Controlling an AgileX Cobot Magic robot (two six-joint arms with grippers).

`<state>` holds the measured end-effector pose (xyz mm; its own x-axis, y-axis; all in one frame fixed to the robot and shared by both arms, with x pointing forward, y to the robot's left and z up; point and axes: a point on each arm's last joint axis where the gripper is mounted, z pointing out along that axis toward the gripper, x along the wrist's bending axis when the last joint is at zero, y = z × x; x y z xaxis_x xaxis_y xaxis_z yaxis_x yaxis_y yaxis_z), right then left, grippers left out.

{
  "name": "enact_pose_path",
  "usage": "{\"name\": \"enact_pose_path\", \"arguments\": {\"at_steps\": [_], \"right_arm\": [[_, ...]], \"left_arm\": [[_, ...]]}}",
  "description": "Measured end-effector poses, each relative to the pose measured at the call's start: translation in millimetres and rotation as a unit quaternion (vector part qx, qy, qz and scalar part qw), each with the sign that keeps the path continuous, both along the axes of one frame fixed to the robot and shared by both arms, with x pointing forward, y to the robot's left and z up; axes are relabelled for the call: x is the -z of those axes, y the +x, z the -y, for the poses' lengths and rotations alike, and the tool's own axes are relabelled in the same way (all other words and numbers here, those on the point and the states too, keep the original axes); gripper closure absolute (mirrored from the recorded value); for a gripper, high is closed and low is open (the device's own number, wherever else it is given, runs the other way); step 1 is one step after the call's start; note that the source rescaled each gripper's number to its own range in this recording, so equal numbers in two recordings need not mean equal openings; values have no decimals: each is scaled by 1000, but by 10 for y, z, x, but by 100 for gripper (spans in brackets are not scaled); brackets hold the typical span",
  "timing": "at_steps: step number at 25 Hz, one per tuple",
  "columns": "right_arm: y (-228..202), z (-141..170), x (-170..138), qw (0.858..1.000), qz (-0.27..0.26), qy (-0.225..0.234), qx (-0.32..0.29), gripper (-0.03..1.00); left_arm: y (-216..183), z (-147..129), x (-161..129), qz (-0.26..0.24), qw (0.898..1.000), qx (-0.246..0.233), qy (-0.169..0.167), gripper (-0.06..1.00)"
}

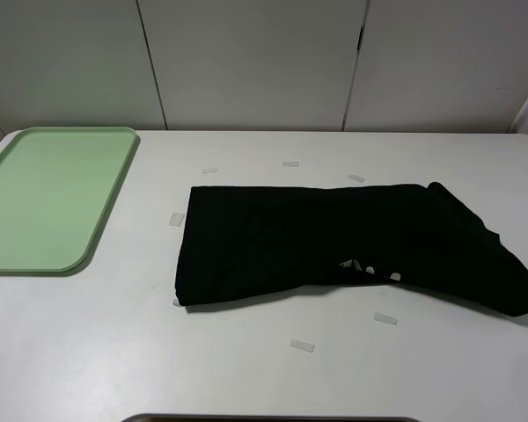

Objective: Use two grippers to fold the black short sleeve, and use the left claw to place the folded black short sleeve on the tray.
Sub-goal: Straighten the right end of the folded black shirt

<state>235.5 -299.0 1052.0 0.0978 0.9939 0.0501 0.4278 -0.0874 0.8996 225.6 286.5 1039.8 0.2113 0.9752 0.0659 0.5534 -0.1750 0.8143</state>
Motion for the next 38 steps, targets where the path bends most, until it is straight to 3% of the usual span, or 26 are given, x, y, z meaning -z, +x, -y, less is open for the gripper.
{"name": "enact_pose_path", "arguments": {"at_steps": [14, 18, 29, 38], "right_arm": [[0, 0, 0, 1000, 0, 0, 0, -3], [43, -4, -12, 1000, -8, 24, 7, -3], [1068, 45, -191, 991, -125, 49, 10, -3], [2153, 113, 28, 961, -276, 29, -12, -3]], "left_arm": [[0, 1, 0, 0, 1000, 0, -1, -5], [0, 1, 0, 0, 1000, 0, -1, -5], [0, 1, 0, 0, 1000, 0, -1, -5], [0, 1, 0, 0, 1000, 0, -1, -5]]}}
